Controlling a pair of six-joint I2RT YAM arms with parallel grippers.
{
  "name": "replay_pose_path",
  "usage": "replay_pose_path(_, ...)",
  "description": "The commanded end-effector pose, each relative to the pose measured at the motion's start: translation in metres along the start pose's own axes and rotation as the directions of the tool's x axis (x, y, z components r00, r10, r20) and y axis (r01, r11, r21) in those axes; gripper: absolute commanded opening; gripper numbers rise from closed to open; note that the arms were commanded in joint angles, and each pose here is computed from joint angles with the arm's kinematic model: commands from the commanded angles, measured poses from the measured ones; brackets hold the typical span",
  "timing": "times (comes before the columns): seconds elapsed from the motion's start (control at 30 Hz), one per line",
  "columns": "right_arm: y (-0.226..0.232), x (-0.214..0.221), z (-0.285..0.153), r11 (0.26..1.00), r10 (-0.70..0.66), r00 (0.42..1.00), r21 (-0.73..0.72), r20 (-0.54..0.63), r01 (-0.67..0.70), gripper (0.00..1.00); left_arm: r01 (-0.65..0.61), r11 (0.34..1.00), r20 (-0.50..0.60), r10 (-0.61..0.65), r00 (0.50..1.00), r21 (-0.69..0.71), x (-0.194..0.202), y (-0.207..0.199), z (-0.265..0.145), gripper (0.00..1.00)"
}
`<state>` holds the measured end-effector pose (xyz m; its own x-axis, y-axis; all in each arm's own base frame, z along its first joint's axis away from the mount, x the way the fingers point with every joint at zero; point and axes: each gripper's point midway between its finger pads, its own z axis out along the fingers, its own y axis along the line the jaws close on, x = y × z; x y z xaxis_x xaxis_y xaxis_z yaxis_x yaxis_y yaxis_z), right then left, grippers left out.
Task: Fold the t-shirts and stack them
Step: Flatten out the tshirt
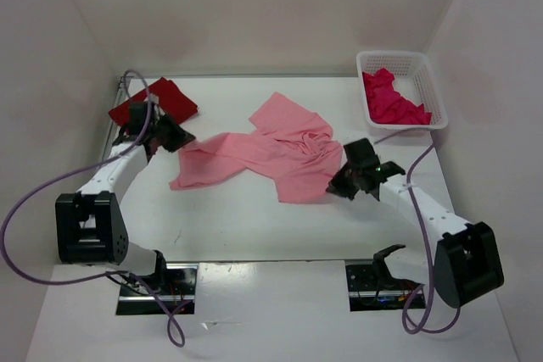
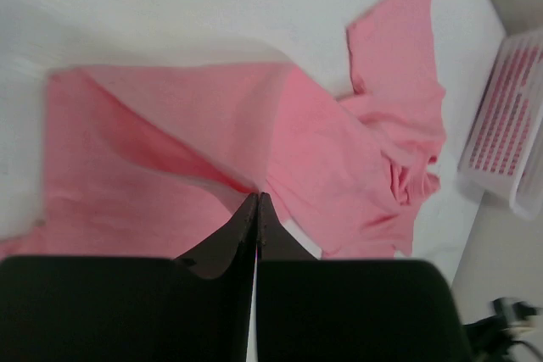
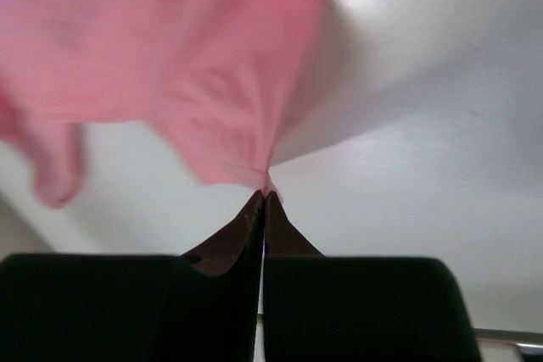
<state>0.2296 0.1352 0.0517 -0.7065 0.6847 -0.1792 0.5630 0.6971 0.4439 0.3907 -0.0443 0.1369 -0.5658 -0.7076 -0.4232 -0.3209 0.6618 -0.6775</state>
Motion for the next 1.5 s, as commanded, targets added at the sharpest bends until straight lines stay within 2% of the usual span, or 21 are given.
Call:
replay_pose_path(0.0,0.08,-0.06,-0.087,0.979,-0.093,0.966,-0.156,0.24,0.133,0.0,-0.245,0.963,0.104,0.234,0.967,0.111,-0.032,-0.1,-0.013,0.0)
replay_pose_path(0.07,0.131,-0.098,-0.157,0.947,-0.124,0.909,-0.226,0.397,0.228,0.0,-0.253,0.958,0.14,0.234,0.962,0.135,-0.046,-0.126,-0.027,0.0)
replay_pose_path(0.1,0.138,-0.104,-0.171,0.946,-0.154,0.9,-0.201,0.407,0.253,0.0,-0.249,0.955,0.177,0.221,0.959,0.162,-0.06,-0.138,-0.039,0.0)
replay_pose_path(0.13,0.172,-0.124,-0.232,0.907,-0.151,0.844,-0.267,0.515,0.325,0.0,-0.267,0.94,0.247,0.213,0.945,0.212,-0.082,-0.165,-0.066,0.0)
replay_pose_path(0.2,0.19,-0.138,-0.268,0.895,-0.181,0.804,-0.244,0.567,0.373,0.0,-0.24,0.934,0.333,0.144,0.932,0.266,-0.119,-0.185,-0.107,0.0)
replay_pose_path(0.23,0.21,-0.153,-0.332,0.857,-0.136,0.729,-0.289,0.671,0.426,0.0,-0.239,0.923,0.377,0.116,0.919,0.3,-0.135,-0.198,-0.13,0.0)
replay_pose_path(0.3,0.223,-0.166,-0.361,0.85,-0.141,0.682,-0.265,0.718,0.455,0.0,-0.24,0.891,0.486,0.024,0.874,0.386,-0.172,-0.222,-0.197,0.0)
replay_pose_path(0.33,0.231,-0.171,-0.422,0.807,-0.062,0.606,-0.317,0.793,0.498,0.0,-0.243,0.878,0.514,-0.004,0.858,0.413,-0.181,-0.227,-0.218,0.0)
replay_pose_path(0.5,0.245,-0.174,-0.513,0.707,0.12,0.481,-0.415,0.869,0.573,0.0,-0.315,0.837,0.656,-0.068,0.752,0.448,-0.207,-0.254,-0.319,0.0)
replay_pose_path(0.67,0.239,-0.165,-0.612,0.556,0.362,0.342,-0.495,0.867,0.668,0.0,-0.389,0.814,0.748,-0.082,0.659,0.432,-0.209,-0.282,-0.382,0.0)
replay_pose_path(0.73,0.243,-0.174,-0.612,0.563,0.392,0.314,-0.495,0.865,0.661,0.0,-0.408,0.819,0.782,-0.079,0.618,0.405,-0.214,-0.285,-0.394,0.0)
replay_pose_path(0.8,0.247,-0.181,-0.616,0.58,0.397,0.282,-0.477,0.874,0.661,0.0,-0.395,0.832,0.781,-0.07,0.621,0.389,-0.223,-0.28,-0.382,0.0)
replay_pose_path(0.87,0.277,-0.198,-0.573,0.625,0.316,0.301,-0.436,0.9,0.647,0.0,-0.376,0.845,0.763,-0.056,0.644,0.38,-0.227,-0.27,-0.361,0.0)
replay_pose_path(0.9,0.285,-0.207,-0.548,0.662,0.263,0.307,-0.403,0.914,0.632,0.0,-0.323,0.87,0.719,-0.05,0.694,0.372,-0.231,-0.251,-0.324,0.0)
replay_pose_path(1.03,0.323,-0.237,-0.47,0.693,0.12,0.358,-0.337,0.926,0.637,0.0,-0.215,0.919,0.628,-0.044,0.777,0.331,-0.237,-0.2,-0.241,0.0)
replay_pose_path(1.07,0.334,-0.258,-0.429,0.725,0.065,0.381,-0.306,0.922,0.617,0.0,-0.204,0.928,0.604,-0.027,0.796,0.31,-0.233,-0.19,-0.222,0.0)
replay_pose_path(1.13,0.343,-0.277,-0.396,0.709,0.021,0.42,-0.309,0.907,0.633,0.0,-0.145,0.959,0.57,-0.02,0.821,0.243,-0.233,-0.161,-0.175,0.0)
replay_pose_path(1.17,0.352,-0.292,-0.349,0.723,-0.03,0.47,-0.305,0.882,0.62,0.0,-0.143,0.962,0.551,-0.01,0.835,0.234,-0.231,-0.157,-0.16,0.0)
replay_pose_path(1.27,0.354,-0.329,-0.277,0.746,-0.067,0.555,-0.327,0.829,0.58,0.0,-0.119,0.97,0.489,0.0,0.872,0.213,-0.234,-0.147,-0.109,0.0)
replay_pose_path(1.37,0.356,-0.339,-0.262,0.738,-0.052,0.584,-0.363,0.81,0.569,0.0,-0.11,0.971,0.441,0.004,0.897,0.214,-0.241,-0.149,-0.072,0.0)
replay_pose_path(1.47,0.366,-0.341,-0.276,0.705,-0.014,0.558,-0.388,0.83,0.594,0.0,-0.131,0.957,0.456,0.0,0.89,0.257,-0.252,-0.172,-0.077,0.0)
